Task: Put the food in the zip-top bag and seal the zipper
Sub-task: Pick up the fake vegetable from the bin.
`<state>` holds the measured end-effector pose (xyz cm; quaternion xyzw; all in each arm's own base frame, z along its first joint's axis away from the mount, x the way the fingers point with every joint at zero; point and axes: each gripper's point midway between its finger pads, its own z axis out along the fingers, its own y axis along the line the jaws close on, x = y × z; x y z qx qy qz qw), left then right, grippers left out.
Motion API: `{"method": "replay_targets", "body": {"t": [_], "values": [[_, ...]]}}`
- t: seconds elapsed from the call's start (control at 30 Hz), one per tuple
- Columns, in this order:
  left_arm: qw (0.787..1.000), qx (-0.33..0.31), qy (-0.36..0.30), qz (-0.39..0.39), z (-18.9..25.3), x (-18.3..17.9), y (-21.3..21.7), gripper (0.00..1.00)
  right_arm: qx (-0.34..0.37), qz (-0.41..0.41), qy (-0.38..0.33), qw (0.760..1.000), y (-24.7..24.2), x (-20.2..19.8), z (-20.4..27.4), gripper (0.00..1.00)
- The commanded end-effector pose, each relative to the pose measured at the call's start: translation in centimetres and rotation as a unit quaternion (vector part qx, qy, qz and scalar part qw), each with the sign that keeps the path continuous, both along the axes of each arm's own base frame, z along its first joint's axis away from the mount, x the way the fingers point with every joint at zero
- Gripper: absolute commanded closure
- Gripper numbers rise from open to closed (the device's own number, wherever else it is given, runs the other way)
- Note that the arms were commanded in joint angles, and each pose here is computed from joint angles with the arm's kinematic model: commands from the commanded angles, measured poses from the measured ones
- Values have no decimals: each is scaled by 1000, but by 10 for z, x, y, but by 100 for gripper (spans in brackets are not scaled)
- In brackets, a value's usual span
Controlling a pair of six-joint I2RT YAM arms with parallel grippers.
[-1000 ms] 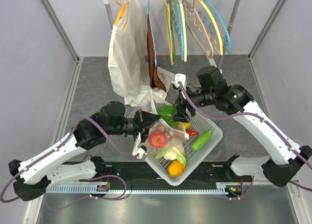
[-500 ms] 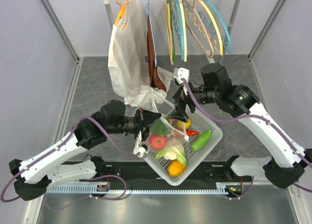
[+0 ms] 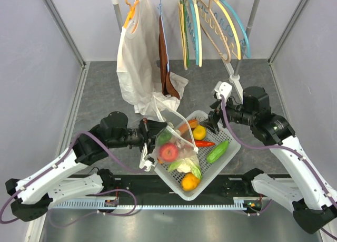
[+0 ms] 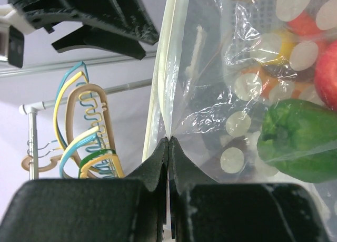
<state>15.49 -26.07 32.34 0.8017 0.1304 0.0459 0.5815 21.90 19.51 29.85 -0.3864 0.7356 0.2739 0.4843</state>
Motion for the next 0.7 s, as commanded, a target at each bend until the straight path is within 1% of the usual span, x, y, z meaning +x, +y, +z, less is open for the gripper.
{"method": "replay_targets", "body": {"t": [0.0,0.03,0.13,0.17,0.2,0.23,0.33,0.57,0.63,0.67], "values": [[1000,-14,12,16,5,6,-1,98,-68,56,-57,994,-11,-4,-32,11],[1000,-16,12,17,5,6,0,98,-101,86,-75,988,-15,-7,-48,13],[1000,-18,12,15,5,6,-1,98,-152,135,-84,975,-23,-15,-83,19],[1000,-19,11,13,5,5,-1,98,-164,145,-86,972,-24,-15,-92,24],[1000,-18,12,13,4,6,-2,98,-179,160,-76,968,-26,-19,-110,26],[1000,-21,12,11,6,6,-3,98,-196,181,-92,959,-27,-18,-118,28],[1000,-22,14,10,5,7,-6,98,-225,213,-68,948,-30,-17,-152,37],[1000,-21,12,7,5,8,-7,98,-256,265,-36,929,-31,-17,-193,46],[1000,-26,11,6,6,8,-8,98,-266,272,-23,925,-34,-18,-212,50],[1000,-27,9,6,6,8,-8,98,-272,272,-19,923,-36,-18,-218,50]]}}
